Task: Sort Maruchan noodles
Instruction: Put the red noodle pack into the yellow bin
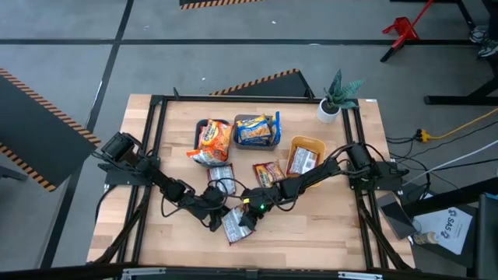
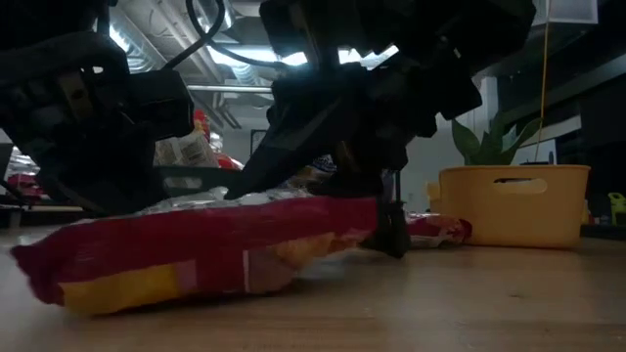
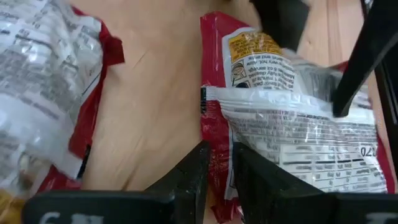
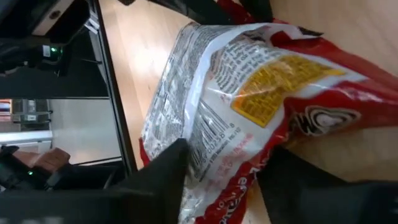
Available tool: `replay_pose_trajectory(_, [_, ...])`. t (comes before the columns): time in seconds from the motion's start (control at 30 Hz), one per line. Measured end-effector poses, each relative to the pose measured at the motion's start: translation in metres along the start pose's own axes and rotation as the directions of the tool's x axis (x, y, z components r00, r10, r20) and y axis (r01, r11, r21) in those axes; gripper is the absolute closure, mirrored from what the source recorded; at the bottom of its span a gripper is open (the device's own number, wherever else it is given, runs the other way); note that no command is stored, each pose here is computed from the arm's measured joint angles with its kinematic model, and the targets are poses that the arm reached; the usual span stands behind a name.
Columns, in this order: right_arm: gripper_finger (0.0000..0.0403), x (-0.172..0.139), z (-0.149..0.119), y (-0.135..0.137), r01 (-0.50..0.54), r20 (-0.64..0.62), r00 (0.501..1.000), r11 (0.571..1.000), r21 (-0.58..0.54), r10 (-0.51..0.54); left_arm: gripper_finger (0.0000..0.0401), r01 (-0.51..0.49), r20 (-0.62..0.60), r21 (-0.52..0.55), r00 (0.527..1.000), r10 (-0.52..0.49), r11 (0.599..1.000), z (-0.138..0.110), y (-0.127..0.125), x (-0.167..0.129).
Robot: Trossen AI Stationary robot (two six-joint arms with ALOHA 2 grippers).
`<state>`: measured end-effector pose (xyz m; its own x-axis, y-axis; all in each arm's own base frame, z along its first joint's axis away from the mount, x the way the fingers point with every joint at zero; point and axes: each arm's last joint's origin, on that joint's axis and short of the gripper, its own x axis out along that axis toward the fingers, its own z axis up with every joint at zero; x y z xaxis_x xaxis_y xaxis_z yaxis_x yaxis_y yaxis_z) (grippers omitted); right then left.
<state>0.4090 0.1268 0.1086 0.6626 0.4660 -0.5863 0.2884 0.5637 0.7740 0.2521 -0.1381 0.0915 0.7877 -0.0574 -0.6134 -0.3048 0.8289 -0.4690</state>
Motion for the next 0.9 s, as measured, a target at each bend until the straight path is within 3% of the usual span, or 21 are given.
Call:
replay_pose_trajectory(0.17, [0.0328,0.000,0.002,0.002,-0.010,0.003,1.000,1.000,-0.002,0.010,0.0330,0.010,0.025,-0.019,1.000,-0.010,1.000,0.011,-0.002,-0.007])
replay_pose_trajectory(0.33, [0.0365,-0.002,0.002,0.004,-0.017,0.006,1.000,1.000,0.021,0.017,0.0330,0.039,0.067,-0.039,0.997,-0.036,0.998,0.023,-0.005,-0.012])
replay_pose_trajectory(0.67, [0.0399,-0.023,0.009,0.024,-0.014,0.064,0.998,0.999,0.036,0.012,0.0330,0.045,0.127,-0.043,0.991,-0.039,0.998,0.064,-0.003,-0.047])
replay_pose_trajectory(0.9, [0.0401,-0.063,0.009,0.043,0.093,0.071,0.993,0.994,0.052,-0.097,0.0330,0.027,0.185,-0.064,0.983,-0.015,0.998,0.088,0.003,-0.081])
